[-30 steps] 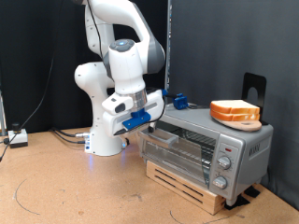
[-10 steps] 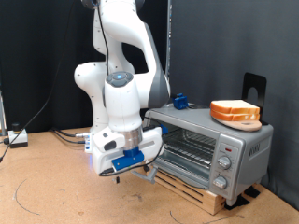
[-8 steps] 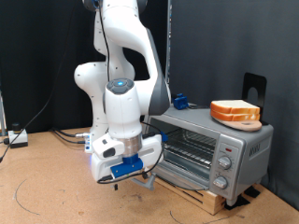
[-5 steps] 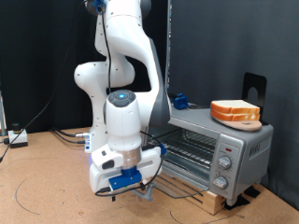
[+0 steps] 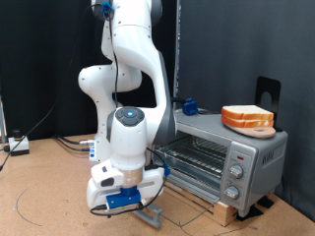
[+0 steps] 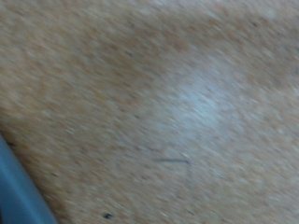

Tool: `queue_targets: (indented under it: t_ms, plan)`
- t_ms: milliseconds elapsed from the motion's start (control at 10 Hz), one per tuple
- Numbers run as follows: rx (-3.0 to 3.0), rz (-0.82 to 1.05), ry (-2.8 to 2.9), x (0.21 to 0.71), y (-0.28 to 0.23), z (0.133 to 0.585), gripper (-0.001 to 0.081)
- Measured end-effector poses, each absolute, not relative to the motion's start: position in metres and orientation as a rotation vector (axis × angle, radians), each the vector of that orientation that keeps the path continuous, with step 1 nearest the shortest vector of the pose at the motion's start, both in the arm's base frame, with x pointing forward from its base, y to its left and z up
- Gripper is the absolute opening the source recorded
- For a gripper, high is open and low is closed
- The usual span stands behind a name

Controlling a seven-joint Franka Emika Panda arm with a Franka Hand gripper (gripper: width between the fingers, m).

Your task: Make a piece of toast with the oven

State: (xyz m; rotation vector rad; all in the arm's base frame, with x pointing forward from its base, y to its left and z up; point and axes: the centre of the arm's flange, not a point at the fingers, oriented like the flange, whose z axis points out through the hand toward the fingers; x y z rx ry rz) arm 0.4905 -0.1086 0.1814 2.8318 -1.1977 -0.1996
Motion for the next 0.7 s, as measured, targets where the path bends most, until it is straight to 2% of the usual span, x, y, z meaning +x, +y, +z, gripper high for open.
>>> queue_targets:
  t_ms: [400, 700]
  plan:
    - [2.898, -0.168, -1.148, 0.47, -0.136, 0.206, 0.0807]
    - [2.964, -0.203, -1.131, 0.464, -0.133, 0.214, 0.0807]
